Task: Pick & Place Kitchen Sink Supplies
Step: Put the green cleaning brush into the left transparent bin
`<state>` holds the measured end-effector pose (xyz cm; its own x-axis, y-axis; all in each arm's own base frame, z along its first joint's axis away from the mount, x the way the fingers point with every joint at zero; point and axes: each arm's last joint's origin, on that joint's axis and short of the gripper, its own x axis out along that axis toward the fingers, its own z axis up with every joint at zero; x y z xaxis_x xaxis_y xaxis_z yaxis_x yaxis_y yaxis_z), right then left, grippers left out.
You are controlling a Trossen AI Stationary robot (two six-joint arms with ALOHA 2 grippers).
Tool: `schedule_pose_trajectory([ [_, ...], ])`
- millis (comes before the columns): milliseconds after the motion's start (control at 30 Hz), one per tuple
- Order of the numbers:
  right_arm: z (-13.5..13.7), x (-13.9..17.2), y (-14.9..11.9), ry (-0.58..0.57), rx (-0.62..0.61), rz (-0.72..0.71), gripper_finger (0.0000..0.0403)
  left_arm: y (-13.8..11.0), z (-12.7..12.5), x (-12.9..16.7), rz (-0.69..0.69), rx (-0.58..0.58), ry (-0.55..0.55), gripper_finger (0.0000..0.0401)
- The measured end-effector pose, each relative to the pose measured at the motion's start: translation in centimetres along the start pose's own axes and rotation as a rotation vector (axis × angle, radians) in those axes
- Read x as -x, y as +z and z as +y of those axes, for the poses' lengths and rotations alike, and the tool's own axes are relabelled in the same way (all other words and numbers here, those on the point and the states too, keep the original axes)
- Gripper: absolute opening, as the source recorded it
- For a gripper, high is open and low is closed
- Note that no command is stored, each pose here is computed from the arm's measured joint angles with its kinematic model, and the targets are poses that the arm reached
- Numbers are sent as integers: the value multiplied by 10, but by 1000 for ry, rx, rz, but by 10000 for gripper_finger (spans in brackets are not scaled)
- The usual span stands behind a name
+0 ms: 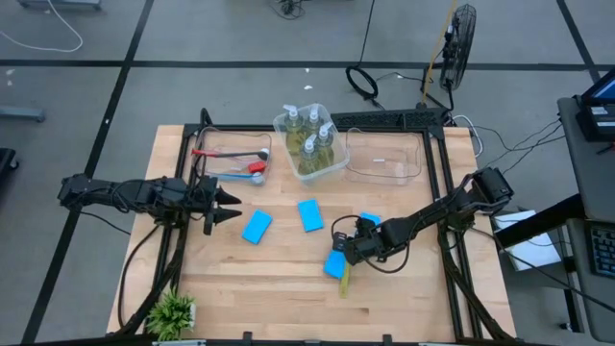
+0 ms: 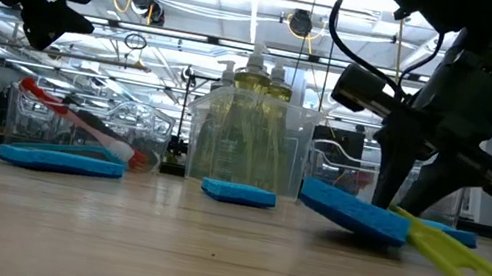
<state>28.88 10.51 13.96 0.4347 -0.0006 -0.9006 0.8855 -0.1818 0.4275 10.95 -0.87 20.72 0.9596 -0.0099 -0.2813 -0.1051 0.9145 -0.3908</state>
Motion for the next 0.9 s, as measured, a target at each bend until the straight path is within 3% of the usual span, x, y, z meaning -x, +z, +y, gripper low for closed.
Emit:
schedule_pose_trajectory([
  [767,5,35,2,73,105,36,10,0,0,0,-1,-1,-1,209],
  [900,12,37,0,152,148,33,8,0,0,0,-2,1,-1,209],
])
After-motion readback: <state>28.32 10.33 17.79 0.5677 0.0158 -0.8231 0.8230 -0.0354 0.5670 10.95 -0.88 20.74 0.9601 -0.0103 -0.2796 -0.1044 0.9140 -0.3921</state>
